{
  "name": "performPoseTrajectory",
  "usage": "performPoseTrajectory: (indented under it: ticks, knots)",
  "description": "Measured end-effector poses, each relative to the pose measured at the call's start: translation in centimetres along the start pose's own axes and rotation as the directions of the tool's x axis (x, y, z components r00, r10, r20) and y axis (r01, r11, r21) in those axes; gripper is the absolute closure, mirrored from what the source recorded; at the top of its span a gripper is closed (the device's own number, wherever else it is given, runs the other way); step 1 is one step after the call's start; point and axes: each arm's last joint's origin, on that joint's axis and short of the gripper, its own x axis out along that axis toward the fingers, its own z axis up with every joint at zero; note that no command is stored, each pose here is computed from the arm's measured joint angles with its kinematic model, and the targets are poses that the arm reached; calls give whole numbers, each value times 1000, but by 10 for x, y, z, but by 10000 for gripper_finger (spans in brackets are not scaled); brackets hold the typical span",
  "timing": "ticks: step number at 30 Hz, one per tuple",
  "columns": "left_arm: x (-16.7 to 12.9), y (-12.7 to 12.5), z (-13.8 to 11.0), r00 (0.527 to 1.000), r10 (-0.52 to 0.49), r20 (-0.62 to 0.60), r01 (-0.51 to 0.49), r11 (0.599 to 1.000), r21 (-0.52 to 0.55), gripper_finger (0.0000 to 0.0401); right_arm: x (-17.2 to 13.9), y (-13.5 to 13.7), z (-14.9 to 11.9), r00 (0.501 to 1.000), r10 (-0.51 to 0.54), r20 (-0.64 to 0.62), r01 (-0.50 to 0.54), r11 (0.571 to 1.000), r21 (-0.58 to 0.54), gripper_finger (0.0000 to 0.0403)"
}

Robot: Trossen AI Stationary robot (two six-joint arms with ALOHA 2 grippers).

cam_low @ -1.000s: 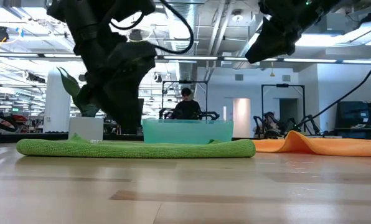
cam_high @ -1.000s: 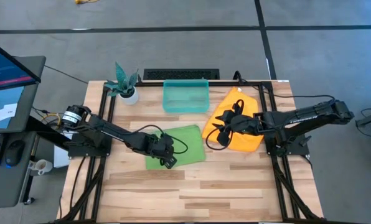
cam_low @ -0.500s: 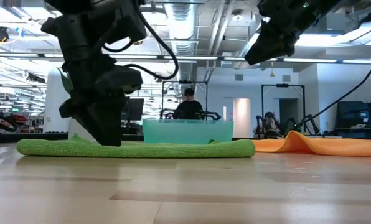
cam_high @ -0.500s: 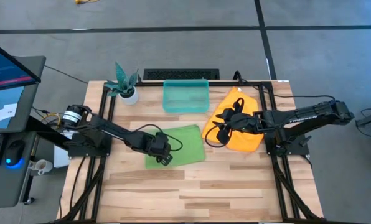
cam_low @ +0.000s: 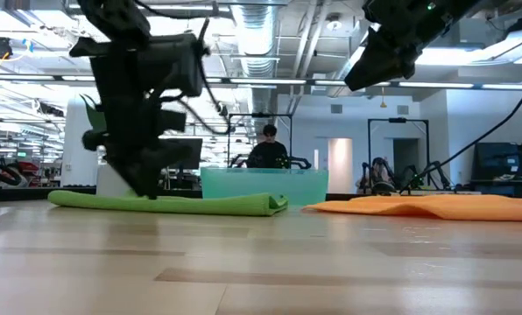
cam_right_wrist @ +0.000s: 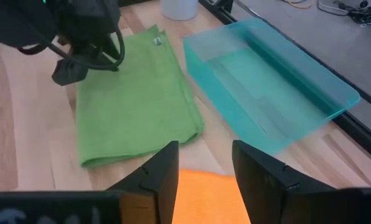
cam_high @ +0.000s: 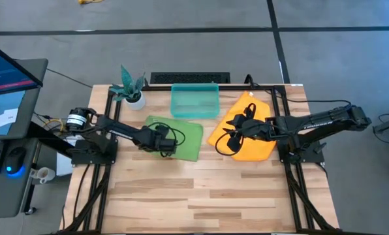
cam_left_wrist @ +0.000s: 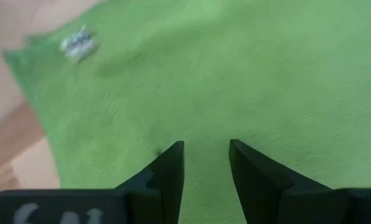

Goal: Roll microfiber towels into tight, uniform cylinder then place into a basket
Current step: Fold the green towel

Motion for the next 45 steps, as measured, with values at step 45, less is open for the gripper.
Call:
performPoseTrajectory:
  ticks: [45]
  knots:
    - [-81, -151, -40, 827, -436, -355, 558, 569, 604, 283, -1, 3, 1, 1000, 15, 17, -14, 999, -51, 232]
